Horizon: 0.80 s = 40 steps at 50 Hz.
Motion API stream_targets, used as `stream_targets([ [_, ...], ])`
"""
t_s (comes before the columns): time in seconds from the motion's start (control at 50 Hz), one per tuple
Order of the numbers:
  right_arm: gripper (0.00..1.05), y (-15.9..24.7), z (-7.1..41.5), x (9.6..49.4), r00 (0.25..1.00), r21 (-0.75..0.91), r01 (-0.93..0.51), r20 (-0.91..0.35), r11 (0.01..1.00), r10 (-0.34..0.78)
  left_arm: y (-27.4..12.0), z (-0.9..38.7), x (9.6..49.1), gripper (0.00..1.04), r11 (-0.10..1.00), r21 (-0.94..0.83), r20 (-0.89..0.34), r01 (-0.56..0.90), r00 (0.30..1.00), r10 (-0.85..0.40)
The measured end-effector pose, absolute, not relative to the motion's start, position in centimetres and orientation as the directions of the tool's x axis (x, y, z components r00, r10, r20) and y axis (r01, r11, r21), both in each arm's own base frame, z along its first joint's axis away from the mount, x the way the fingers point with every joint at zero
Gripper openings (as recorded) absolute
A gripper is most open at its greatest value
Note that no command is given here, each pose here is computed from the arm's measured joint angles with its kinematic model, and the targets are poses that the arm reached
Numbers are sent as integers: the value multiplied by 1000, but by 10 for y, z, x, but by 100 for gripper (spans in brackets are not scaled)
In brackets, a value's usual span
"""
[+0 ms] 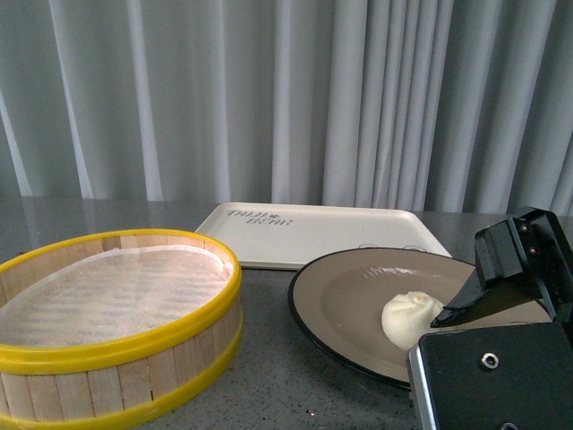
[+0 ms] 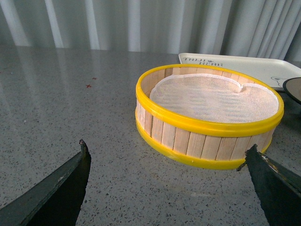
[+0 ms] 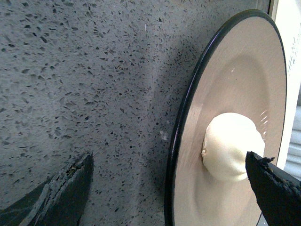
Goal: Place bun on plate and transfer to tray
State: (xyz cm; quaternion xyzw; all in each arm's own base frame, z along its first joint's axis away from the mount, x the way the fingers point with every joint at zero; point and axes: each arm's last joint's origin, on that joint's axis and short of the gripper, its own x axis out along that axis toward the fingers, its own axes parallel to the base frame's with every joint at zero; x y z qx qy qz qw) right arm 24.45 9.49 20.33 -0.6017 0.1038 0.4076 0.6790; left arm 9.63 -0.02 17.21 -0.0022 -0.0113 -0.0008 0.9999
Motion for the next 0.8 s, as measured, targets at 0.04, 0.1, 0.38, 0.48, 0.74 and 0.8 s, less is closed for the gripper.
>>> stream_targets([
  [0.04,96,96,202,248,650,-737,-673,-627,-56,430,0,172,96,98,1000,-4,23,2,1000,-2],
  [0.1,96,97,201,252,652,-740,-670,-624,-59,430,0,172,96,98,1000,-4,23,2,1000,-2],
  [0.38,96,104,198,263,611,-715,-693,-652,-95,450,0,172,96,98,1000,-4,23,2,1000,-2],
  [0.48,88,105,197,265,605,-712,-694,-658,-108,448,0,172,96,98,1000,-4,23,2,1000,-2],
  [0.74,45,105,190,270,607,-721,-675,-663,-155,439,0,172,96,98,1000,-4,23,2,1000,-2],
  [0.8,37,105,190,271,618,-733,-659,-654,-166,436,0,172,96,98,1000,-4,23,2,1000,-2],
])
